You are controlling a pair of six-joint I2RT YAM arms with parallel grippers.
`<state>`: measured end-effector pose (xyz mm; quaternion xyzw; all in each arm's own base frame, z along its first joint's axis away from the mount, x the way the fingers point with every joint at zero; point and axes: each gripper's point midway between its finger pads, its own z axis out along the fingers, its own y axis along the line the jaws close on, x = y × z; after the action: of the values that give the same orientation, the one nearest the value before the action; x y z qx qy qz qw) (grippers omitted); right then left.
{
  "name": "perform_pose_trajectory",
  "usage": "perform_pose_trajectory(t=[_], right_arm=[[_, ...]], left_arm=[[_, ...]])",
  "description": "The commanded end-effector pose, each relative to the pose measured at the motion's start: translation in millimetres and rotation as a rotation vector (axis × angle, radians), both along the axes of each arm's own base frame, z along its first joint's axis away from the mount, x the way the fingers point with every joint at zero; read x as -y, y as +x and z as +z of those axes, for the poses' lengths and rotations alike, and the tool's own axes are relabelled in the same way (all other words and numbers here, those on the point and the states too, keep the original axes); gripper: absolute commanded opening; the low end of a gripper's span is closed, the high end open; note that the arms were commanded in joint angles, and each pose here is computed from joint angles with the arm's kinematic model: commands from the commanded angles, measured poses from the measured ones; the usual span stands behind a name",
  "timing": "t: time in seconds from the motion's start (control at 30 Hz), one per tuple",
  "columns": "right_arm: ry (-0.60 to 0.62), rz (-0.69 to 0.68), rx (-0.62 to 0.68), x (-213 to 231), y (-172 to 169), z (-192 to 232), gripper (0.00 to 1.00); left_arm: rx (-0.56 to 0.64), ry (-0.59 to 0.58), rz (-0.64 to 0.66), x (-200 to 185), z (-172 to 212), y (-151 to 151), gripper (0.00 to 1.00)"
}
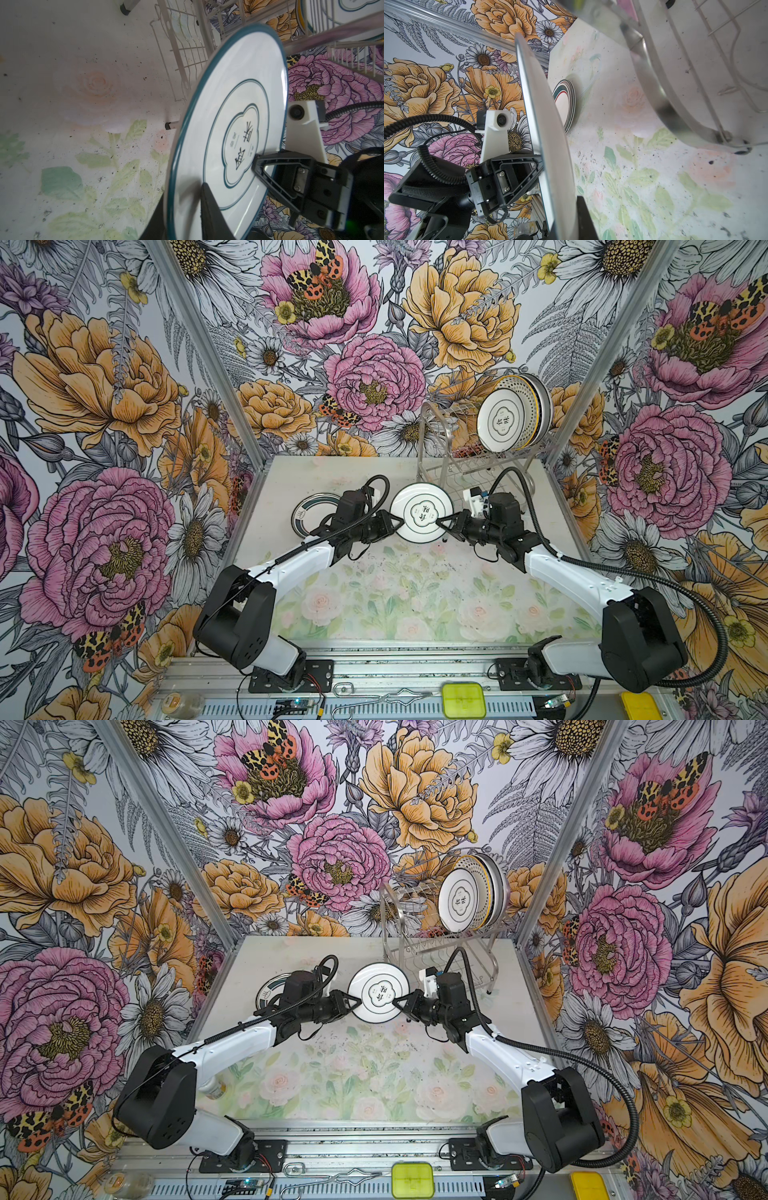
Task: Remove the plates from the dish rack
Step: 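Close the left gripper on the rim, then open and withdraw the right gripper, then lower the plate with the left gripper onto the plate stack on the table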
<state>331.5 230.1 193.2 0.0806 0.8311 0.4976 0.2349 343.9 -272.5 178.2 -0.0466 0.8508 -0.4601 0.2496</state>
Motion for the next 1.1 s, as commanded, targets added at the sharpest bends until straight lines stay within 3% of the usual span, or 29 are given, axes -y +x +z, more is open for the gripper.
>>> perform_pose_trajectory(t=[0.0,0.2,0.4,0.63,0.8,1.07], right_arm=[[0.056,0.076,0.067,-19,-3,17,0.0],[0.055,0.092,0.075,-25,-3,18,0.05],[0.055,0.093,0.085,-27,-2,21,0.3],[0.046,0.077,0.087,-25,-3,20,0.47],[0.008,0.059,0.065,-19,-5,11,0.52],[-0.165,-0.012,0.037,13,-12,-4,0.53]], left_arm=[[0.041,-0.021,-0.04,6,9,-5,0.17],[0.035,-0.018,-0.046,4,7,-5,0.08],[0.021,-0.002,-0.034,-2,4,-5,0.0],[0.003,0.031,-0.005,-22,0,-8,0.0],[-0.018,0.065,0.069,-60,-2,-9,0.0],[-0.057,0.109,0.273,-150,-8,-3,0.0]])
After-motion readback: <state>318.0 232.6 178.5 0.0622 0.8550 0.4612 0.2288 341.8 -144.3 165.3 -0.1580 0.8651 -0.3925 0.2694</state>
